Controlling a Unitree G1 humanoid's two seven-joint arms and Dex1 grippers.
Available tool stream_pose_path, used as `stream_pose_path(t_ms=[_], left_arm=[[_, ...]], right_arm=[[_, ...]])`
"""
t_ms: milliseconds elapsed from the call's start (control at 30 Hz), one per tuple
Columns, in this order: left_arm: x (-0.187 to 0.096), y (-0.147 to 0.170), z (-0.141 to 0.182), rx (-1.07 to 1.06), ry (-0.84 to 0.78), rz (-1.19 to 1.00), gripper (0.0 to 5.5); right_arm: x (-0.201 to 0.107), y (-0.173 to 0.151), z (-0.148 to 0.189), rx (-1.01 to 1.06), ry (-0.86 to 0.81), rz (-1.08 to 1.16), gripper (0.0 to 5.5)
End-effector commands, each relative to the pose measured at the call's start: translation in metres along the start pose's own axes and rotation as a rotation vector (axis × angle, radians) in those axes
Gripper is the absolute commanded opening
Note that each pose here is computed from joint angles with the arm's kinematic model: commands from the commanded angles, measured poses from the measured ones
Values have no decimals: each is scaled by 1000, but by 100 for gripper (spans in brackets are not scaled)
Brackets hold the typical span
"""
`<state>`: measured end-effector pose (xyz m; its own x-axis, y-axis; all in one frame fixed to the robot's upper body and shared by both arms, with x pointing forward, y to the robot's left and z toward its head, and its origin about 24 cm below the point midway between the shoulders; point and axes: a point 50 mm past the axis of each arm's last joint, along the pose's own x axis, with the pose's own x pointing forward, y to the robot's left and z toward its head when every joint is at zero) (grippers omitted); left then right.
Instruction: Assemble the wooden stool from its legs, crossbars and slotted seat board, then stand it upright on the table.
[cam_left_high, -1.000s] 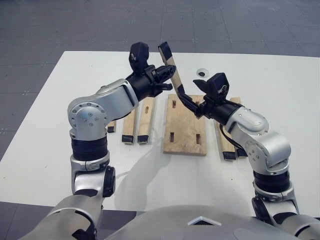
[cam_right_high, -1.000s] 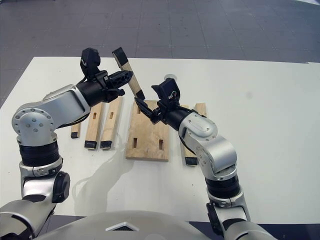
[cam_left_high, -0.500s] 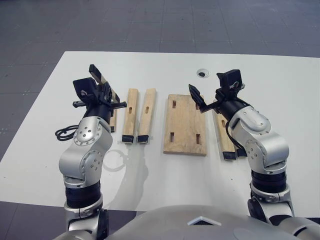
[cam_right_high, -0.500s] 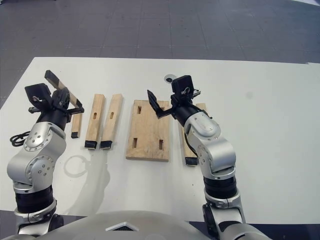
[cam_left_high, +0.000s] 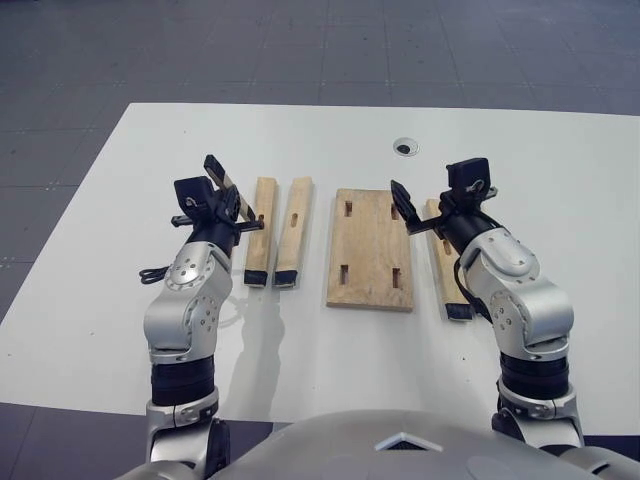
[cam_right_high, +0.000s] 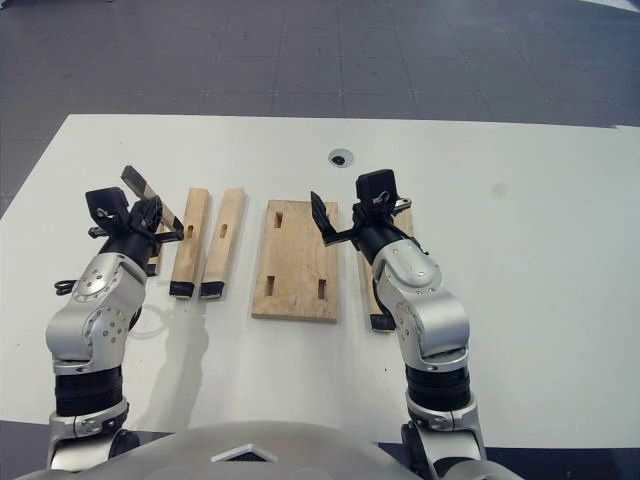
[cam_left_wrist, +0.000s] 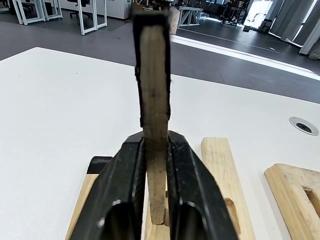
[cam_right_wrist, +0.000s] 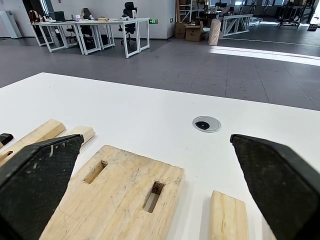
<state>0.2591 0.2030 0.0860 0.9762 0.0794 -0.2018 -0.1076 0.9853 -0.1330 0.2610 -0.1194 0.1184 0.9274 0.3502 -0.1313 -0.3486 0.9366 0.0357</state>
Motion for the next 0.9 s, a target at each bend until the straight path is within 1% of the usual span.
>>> stream_pose_path(t_ms=[33,200,367,567,733,900], left_arm=[[4,-8,3,-5,-18,-22,41],[8,-10,-7,-4,5,-24,41],[8,0,-25,46,39,10,41],[4,9,-33,71,59,6,41],[-9,16,-68,51,176,16,41],[-15,16,-80,45,233,15,41]], right_arm=[[0,0,-2,-1,2,-12,548],[-1,0,-2,-4,7,-11,548],[-1,0,-2,-6,7,-11,548],[0,0,-2,-9,6,-9,548],[0,-1,-1,-11,5,-11,548],[1,-1,1,-12,3,-7,548]])
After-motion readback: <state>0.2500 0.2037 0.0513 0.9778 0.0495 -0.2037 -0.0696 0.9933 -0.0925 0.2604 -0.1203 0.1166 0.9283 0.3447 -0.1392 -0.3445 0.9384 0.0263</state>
